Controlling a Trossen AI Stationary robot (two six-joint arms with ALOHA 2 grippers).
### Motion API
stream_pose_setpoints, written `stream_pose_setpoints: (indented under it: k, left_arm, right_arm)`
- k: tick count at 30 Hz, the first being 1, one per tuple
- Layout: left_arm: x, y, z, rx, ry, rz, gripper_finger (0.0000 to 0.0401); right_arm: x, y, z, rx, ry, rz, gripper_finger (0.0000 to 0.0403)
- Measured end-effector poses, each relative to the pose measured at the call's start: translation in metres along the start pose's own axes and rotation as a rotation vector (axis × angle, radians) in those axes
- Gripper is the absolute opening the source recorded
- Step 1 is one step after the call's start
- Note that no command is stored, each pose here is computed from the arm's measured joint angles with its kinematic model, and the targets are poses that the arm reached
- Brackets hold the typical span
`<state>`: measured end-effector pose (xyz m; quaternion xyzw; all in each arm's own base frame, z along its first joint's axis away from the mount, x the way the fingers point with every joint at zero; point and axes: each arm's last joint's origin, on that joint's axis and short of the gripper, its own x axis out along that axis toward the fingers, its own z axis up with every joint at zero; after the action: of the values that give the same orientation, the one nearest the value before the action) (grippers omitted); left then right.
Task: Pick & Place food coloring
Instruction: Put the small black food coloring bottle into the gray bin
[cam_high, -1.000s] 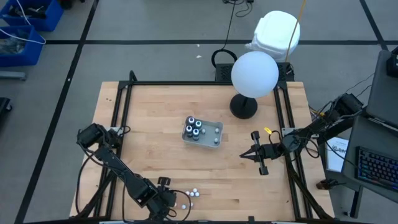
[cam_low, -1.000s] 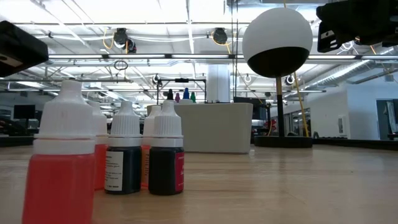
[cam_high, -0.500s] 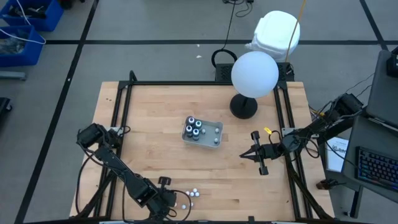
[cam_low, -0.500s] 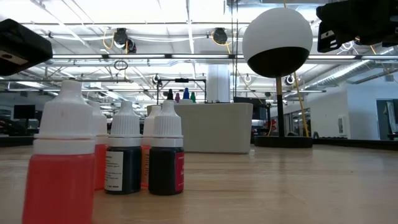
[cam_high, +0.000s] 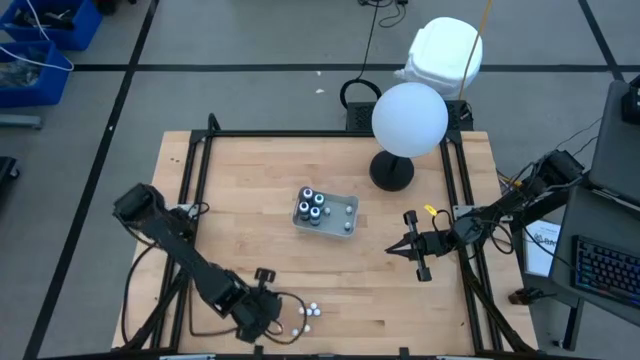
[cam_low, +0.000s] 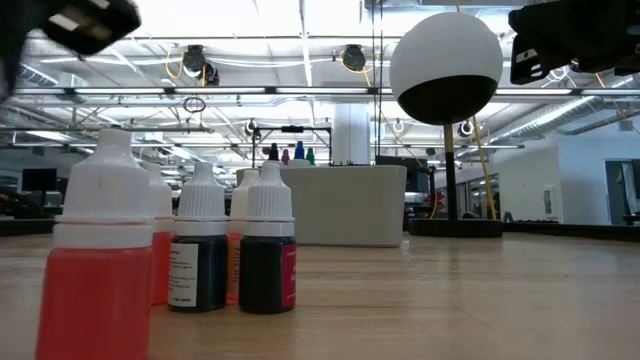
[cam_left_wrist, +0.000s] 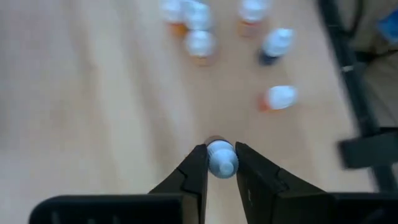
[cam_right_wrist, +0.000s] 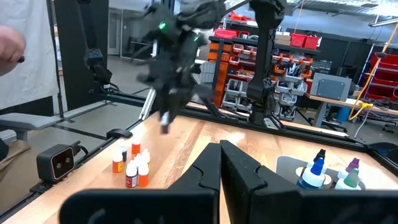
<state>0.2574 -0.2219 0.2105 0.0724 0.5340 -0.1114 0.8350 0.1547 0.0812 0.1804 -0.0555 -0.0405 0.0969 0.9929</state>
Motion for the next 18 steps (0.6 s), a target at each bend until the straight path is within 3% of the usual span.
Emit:
stream_pose_setpoints:
  k: [4, 8, 15, 18]
  left_arm:
    - [-0.036, 0.028, -0.004, 0.02, -0.005, 0.118, 0.0068]
    - [-0.066, 0.052, -0.006, 0.035, -0.033, 0.161, 0.007]
    - [-0.092, 0.086, -0.023, 0.065, -0.116, 0.174, 0.007]
    - [-0.097, 0.096, -0.034, 0.088, -0.226, 0.097, 0.007]
  right_arm:
    - [0.0, 0.0, 0.0, 0.0, 0.0, 0.0, 0.0]
    - [0.0, 0.0, 0.0, 0.0, 0.0, 0.0, 0.0]
    - [0.0, 0.0, -0.001, -0.006, 0.007, 0.001, 0.0]
    - [0.0, 0.0, -0.001, -0.006, 0.007, 0.001, 0.0]
